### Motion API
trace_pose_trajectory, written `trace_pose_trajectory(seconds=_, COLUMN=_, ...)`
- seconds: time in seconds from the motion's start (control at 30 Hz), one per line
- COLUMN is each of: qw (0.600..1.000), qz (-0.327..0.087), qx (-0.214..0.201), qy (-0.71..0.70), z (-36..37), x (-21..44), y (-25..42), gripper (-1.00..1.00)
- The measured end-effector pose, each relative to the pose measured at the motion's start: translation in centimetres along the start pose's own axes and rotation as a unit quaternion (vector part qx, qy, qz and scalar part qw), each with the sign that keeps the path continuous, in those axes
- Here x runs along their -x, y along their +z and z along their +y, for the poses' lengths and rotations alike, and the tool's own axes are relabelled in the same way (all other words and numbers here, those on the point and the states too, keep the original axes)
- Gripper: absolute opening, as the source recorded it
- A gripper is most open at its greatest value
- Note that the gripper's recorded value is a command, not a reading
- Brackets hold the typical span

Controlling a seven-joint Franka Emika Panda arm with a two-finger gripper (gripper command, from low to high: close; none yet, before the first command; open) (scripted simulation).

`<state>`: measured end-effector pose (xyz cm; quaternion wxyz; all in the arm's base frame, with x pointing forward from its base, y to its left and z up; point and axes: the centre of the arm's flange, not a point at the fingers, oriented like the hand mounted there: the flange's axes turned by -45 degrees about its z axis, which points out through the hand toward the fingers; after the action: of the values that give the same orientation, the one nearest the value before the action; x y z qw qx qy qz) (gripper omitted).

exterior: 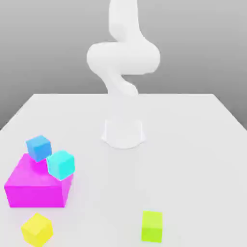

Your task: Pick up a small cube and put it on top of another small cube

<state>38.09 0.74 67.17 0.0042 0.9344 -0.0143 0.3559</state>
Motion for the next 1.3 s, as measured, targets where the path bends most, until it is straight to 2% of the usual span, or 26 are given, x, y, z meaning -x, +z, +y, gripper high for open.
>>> trace_pose_trajectory(seconds=0.37, qw=0.987, qz=-0.158, qx=0.027, qy=0.016, z=-2.8, x=6.3, y=21.6, gripper=0.0)
trace_pose_trajectory(seconds=0.6, qw=0.966, qz=-0.254, qx=0.028, qy=0.027, z=-4.5, x=14.8, y=32.4, gripper=0.0)
trace_pose_trajectory(seconds=0.8, qw=0.941, qz=-0.335, qx=0.021, qy=0.041, z=-6.0, x=23.9, y=39.1, gripper=0.0)
trace_pose_trajectory(seconds=0.87, qw=0.935, qz=-0.35, qx=0.019, qy=0.044, z=-6.3, x=26.4, y=40.9, gripper=0.0)
trace_pose_trajectory(seconds=1.0, qw=0.934, qz=-0.355, qx=0.018, qy=0.045, z=-6.4, x=29.9, y=44.5, gripper=0.0)
trace_pose_trajectory(seconds=1.03, qw=0.934, qz=-0.355, qx=0.018, qy=0.045, z=-6.4, x=30.5, y=45.0, gripper=-1.0)
trace_pose_trajectory(seconds=1.3, qw=0.934, qz=-0.355, qx=0.018, qy=0.046, z=-6.5, x=29.8, y=44.4, gripper=-1.0)
